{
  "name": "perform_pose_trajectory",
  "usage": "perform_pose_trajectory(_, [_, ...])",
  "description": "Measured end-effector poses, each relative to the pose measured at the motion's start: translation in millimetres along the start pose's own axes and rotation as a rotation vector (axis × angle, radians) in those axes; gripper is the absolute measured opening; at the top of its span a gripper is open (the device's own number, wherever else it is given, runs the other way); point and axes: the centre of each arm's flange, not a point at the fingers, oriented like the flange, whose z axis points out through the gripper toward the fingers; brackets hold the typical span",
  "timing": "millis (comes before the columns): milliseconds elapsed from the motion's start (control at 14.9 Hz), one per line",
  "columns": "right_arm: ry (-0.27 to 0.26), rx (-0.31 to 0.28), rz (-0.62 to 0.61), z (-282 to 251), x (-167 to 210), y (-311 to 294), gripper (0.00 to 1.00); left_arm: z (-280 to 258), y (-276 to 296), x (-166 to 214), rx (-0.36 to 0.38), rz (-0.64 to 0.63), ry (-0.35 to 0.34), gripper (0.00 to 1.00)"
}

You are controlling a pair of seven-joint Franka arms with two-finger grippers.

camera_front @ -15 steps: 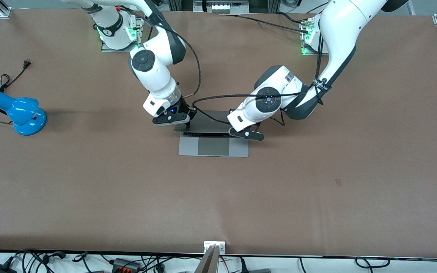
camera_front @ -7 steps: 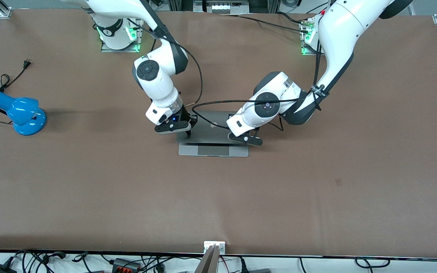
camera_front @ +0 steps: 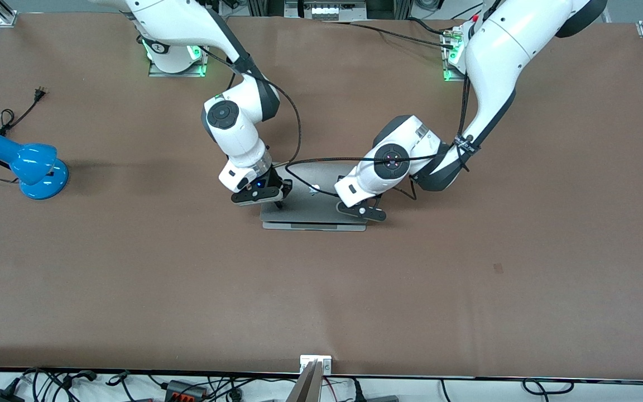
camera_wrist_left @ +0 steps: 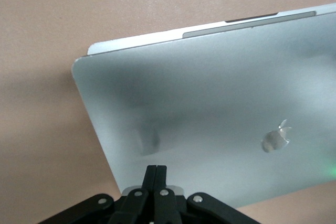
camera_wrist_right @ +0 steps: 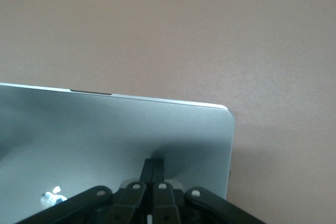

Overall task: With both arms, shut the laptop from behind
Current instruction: 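Push the screen down with both grippers toward the keyboard, then press both grippers on the closed lid to seat it shut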

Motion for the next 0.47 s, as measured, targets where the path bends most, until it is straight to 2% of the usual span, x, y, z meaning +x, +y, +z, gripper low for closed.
perform_pose_trajectory(269, [0.001, -0.005, -0.007, 8.2, 0.7, 0.6, 0.01, 12.2, -2.6, 5.4, -0.018, -0.003, 0.021, 0.01])
perform_pose_trajectory(470, [0.001, -0.009, -0.007, 14.4, 1.0, 2.3, 0.01, 22.9, -5.1, 7.4, 0.001, 0.011, 0.029, 0.01])
